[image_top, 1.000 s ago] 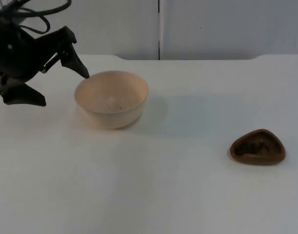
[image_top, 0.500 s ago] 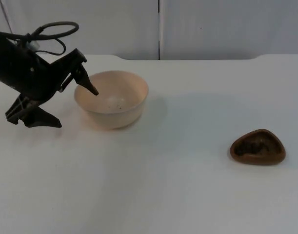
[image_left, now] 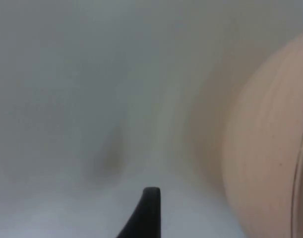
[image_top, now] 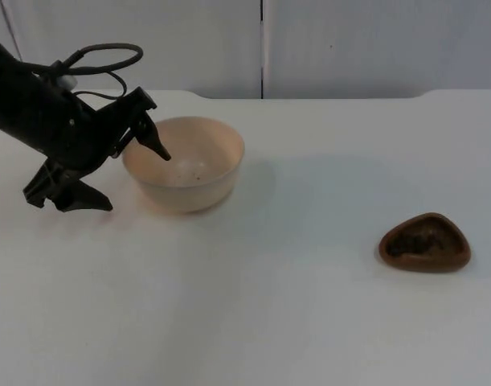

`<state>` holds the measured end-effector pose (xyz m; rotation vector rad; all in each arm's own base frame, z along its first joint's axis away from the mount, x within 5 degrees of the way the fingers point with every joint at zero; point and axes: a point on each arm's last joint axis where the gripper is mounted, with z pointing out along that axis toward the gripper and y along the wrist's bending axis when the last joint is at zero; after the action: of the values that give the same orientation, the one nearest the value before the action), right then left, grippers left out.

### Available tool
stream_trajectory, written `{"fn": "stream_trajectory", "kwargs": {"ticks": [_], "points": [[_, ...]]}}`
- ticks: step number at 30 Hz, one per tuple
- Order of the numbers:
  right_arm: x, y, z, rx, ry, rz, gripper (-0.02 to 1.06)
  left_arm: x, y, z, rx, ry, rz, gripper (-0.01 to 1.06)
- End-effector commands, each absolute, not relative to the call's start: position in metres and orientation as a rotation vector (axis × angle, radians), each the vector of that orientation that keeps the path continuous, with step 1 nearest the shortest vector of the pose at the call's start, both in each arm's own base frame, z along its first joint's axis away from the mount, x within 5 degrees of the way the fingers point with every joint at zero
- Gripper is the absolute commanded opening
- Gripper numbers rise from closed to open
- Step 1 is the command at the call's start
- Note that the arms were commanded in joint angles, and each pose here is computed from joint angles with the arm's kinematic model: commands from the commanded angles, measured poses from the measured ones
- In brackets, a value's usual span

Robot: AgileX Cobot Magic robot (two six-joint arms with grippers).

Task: Pick up the bowl with the left hand and pour the coffee beans from the cup into the bowl with the right hand.

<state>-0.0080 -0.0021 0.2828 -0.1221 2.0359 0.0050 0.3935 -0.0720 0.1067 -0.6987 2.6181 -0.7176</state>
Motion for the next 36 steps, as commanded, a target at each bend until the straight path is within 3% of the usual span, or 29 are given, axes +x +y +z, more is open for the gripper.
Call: {"fn": "stream_trajectory", "kwargs": {"ticks": [1, 7, 12, 15, 16, 20, 26, 36], "points": [[-0.0073, -0.0024, 0.2804, -0.113, 2.042, -0.005, 1.05, 0.3956, -0.0734, 0.1078, -0.703, 2.601, -0.714, 0.86], [-0.0073, -0.0024, 0.2804, -0.113, 2.042, -0.005, 1.05, 0.3956, -0.0734, 0.1078, -0.700, 2.602, -0.713, 0.85], [-0.0073, -0.0024, 0.2804, -0.113, 2.042, -0.005, 1.05, 0.3956, -0.0733, 0.1078, -0.674, 2.606, -0.706, 0.73], [-0.0073, -0.0024, 0.2804, -0.113, 2.042, -0.005, 1.05, 0.3952, -0.0738, 0.1078, -0.672, 2.610, -0.712, 0.49], [-0.0073, -0.0024, 0.2804, -0.113, 2.042, -0.005, 1.05, 0.3952, -0.0738, 0.1078, -0.672, 2.610, -0.712, 0.49], [-0.0073, -0.0024, 0.2804, -0.115, 2.042, -0.006, 1.05, 0.3944, -0.0750, 0.1080, -0.681, 2.617, -0.733, 0.23], [-0.0073, -0.0024, 0.2804, -0.118, 2.042, -0.007, 1.05, 0.3935, -0.0760, 0.1080, -0.675, 2.627, -0.746, 0.00], [-0.0073, -0.0024, 0.2804, -0.118, 2.042, -0.007, 1.05, 0.3884, -0.0798, 0.1167, -0.608, 2.669, -0.792, 0.00]]}}
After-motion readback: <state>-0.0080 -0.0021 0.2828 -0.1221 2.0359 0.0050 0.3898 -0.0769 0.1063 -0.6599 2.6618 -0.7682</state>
